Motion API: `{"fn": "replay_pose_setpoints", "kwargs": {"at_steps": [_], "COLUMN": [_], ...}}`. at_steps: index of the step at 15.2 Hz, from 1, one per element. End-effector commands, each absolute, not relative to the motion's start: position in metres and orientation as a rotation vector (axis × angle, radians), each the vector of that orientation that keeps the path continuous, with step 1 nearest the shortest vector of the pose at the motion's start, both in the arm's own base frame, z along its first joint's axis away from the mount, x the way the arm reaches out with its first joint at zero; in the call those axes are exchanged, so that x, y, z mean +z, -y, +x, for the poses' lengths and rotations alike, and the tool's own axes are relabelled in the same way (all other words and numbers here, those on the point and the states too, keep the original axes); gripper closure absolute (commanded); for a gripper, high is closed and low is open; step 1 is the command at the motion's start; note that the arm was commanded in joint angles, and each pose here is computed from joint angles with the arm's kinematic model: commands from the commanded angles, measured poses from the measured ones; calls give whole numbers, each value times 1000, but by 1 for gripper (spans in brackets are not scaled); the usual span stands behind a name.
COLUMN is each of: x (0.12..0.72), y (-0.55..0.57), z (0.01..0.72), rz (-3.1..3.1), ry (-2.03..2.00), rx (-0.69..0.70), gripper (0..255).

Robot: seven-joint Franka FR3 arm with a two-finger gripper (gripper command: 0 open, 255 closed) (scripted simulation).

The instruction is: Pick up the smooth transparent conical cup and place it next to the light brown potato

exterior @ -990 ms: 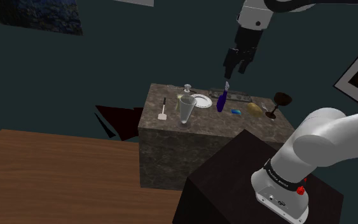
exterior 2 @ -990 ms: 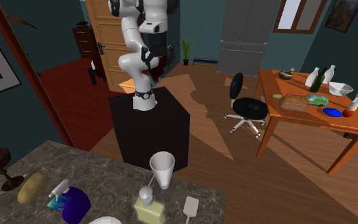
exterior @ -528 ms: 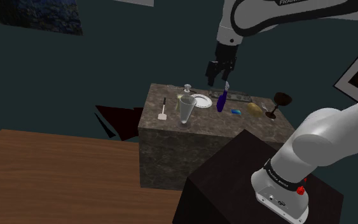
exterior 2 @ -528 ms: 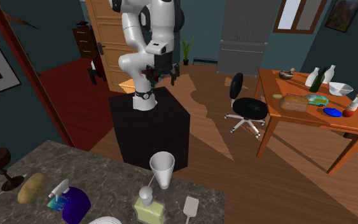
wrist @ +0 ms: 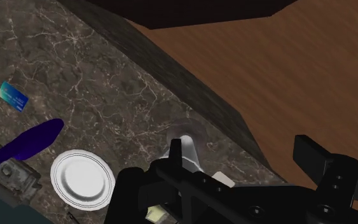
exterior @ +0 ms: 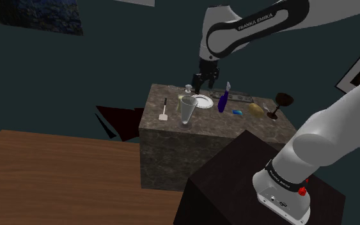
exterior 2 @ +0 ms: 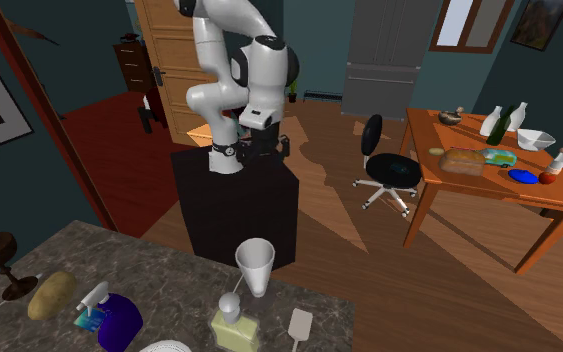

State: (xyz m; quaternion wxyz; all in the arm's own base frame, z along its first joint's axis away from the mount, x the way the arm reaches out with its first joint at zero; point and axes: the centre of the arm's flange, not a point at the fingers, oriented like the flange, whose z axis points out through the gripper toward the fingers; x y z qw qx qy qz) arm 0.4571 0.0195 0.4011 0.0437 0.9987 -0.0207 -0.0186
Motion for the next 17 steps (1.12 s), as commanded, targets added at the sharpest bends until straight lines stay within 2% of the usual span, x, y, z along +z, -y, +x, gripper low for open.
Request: {"fn": "replay_pose_setpoints", "kwargs": {"at_steps": [1,14,17], "x": [383,258,240], "y": [-18,-3,0], "z": [478,596,603], "rz": [3043,2979,2975], "ry": [63,64,64], "rx": [-58,-72,-73], "gripper": [0,0,0]}}
